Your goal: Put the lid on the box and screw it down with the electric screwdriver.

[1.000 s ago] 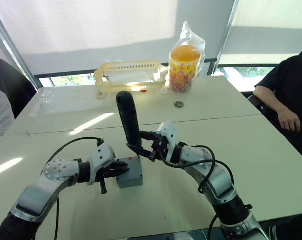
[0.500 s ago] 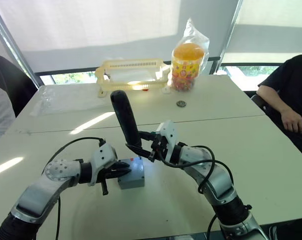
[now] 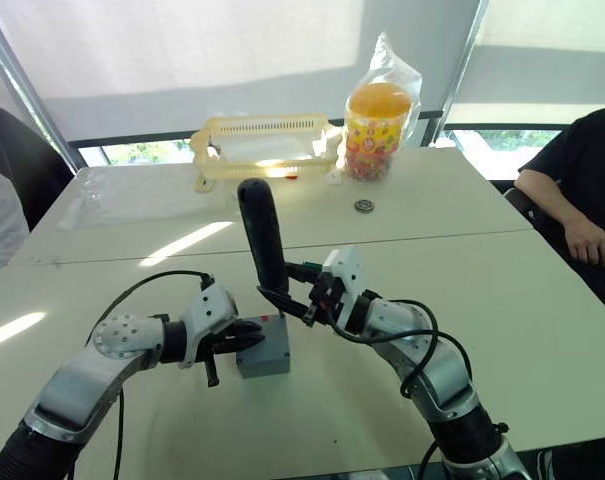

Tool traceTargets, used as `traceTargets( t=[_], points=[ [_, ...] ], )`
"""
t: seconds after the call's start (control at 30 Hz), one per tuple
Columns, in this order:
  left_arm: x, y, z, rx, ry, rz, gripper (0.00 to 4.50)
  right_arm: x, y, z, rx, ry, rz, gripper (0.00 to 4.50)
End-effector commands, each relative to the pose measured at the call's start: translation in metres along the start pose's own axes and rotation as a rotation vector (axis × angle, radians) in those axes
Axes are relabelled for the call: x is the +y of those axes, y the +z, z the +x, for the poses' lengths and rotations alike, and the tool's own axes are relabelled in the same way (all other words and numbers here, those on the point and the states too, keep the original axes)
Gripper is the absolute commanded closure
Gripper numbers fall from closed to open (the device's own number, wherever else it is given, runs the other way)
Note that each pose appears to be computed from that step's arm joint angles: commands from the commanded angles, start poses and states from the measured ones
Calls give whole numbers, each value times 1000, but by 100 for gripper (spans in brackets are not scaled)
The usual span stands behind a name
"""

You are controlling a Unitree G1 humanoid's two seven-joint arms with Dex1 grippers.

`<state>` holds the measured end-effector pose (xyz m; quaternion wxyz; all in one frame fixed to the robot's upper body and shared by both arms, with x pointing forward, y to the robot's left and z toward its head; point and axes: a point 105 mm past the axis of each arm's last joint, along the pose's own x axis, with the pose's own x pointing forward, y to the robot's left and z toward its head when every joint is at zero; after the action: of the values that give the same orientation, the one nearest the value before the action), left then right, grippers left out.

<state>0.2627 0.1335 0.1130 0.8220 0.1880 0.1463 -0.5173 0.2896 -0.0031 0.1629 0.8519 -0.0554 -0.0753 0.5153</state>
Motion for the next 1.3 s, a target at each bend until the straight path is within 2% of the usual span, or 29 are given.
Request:
traceTargets(
  t=[0.03, 0.23, 0.37, 0.5, 0.67, 0.8, 0.93, 0.97, 1.07, 1.13, 1.3],
  points=[
    [-5, -33, 4, 109, -14, -73, 383, -5, -26, -7, 102, -34, 20, 272],
    [-4, -40, 4, 115, -19, -68, 383, -14, -1, -11, 45, -60, -63, 272],
    [-2, -44, 4, 121, -22, -60, 383, -25, 61, -17, -96, -94, -100, 272],
    [-2, -48, 6, 119, -26, -57, 383, -27, 109, -28, -182, -65, 21, 272],
    [-2, -43, 8, 88, -31, -56, 383, -44, 134, -44, -181, -84, 203, 272],
    [-3, -26, 6, 36, -49, -57, 383, -71, 117, -58, -27, -183, 330, 272],
    [1, 6, -6, -23, -76, -26, 383, -96, 100, -82, 160, -273, 448, 272],
    [2, 15, -9, -36, -82, -13, 383, -98, 97, -88, 206, -264, 476, 272],
    [0, 50, -21, -63, -135, 73, 383, -101, 66, -122, 468, -273, 576, 272],
    [-5, 64, -26, -65, -172, 111, 383, -98, 50, -140, 572, -277, 652, 272],
    [-14, 76, -28, -54, -212, 149, 383, -98, 17, -168, 728, -346, 814, 272]
  ],
)
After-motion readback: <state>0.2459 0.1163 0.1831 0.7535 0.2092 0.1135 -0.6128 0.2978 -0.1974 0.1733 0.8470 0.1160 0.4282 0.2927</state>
